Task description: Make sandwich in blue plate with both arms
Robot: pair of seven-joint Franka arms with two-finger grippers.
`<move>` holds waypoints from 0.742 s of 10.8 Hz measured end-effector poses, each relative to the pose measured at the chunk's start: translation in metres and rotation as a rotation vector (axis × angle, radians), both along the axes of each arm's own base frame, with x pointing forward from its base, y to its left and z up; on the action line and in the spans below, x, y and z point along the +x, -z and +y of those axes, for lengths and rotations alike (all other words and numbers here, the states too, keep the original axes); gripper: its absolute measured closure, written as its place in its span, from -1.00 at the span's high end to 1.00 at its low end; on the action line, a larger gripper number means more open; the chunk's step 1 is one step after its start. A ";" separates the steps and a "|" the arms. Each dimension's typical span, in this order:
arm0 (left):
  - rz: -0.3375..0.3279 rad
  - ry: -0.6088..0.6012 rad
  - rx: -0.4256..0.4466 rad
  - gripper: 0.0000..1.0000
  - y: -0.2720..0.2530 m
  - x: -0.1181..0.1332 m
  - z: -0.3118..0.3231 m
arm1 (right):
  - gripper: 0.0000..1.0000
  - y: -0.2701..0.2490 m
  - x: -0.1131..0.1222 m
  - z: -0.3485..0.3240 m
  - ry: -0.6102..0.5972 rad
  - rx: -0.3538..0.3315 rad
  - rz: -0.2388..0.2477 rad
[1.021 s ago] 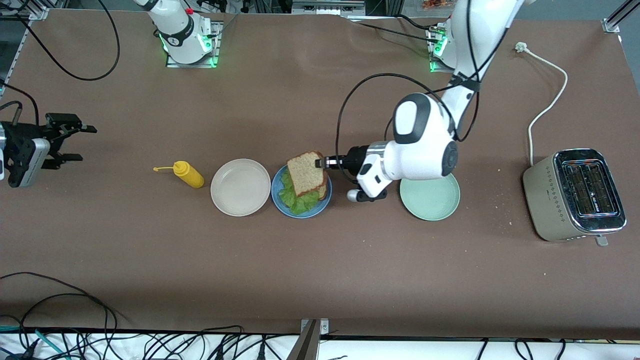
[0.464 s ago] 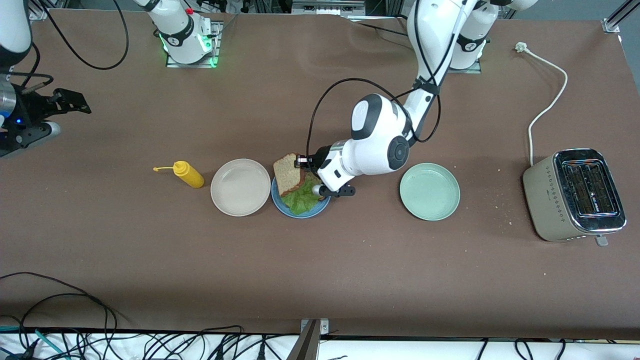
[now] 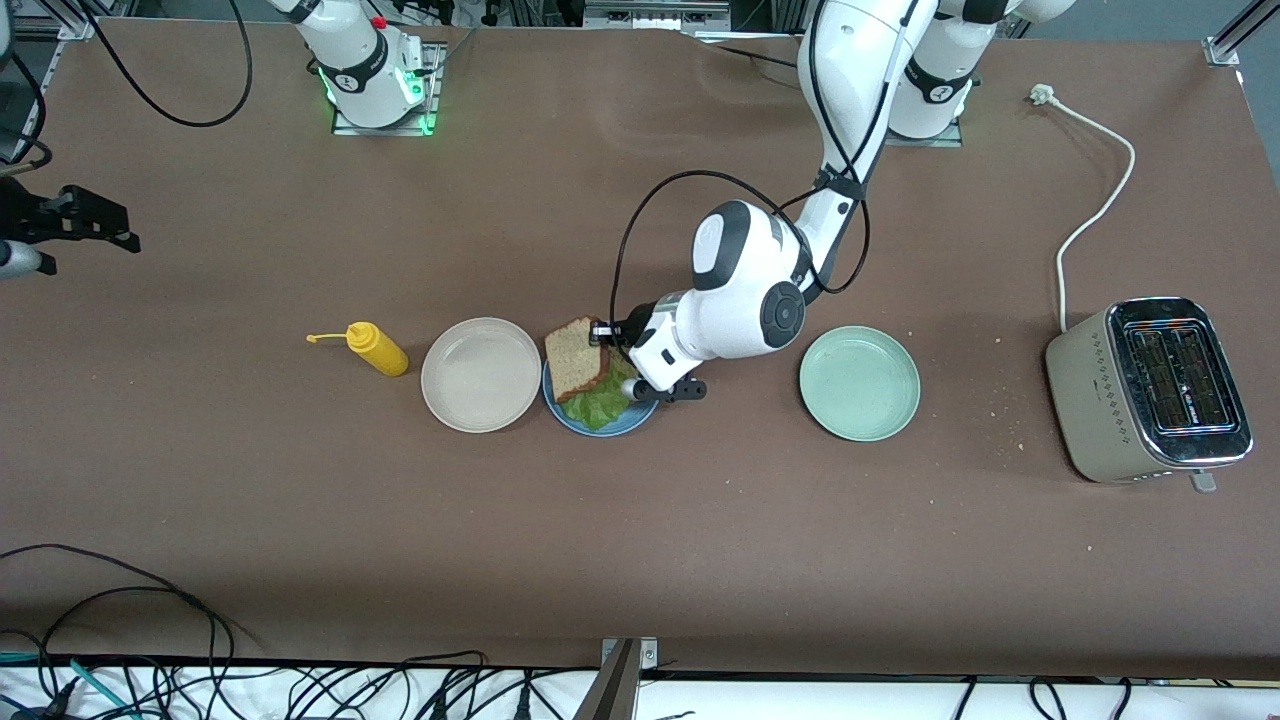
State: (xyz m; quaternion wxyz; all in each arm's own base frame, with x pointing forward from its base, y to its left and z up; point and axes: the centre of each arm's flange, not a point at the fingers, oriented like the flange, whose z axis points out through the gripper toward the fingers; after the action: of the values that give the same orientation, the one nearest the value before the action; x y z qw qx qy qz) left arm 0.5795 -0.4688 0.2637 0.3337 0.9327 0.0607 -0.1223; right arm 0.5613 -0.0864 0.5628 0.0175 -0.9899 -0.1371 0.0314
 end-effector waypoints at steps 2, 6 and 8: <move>0.001 -0.018 0.009 -0.59 0.005 0.008 0.011 | 1.00 -0.002 -0.005 -0.015 0.059 0.020 0.003; 0.009 -0.040 0.032 0.48 0.019 0.017 0.026 | 1.00 -0.023 -0.022 0.016 0.305 0.002 0.110; 0.007 -0.060 0.047 0.97 0.020 0.026 0.040 | 1.00 -0.030 -0.026 0.019 0.333 -0.030 0.131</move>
State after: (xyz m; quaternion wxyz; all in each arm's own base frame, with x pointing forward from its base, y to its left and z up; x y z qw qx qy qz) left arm 0.6053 -0.4293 0.2435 0.3151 0.9376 0.0928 -0.1141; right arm 0.5357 -0.0671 0.5927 0.0164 -0.9949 0.0306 0.0945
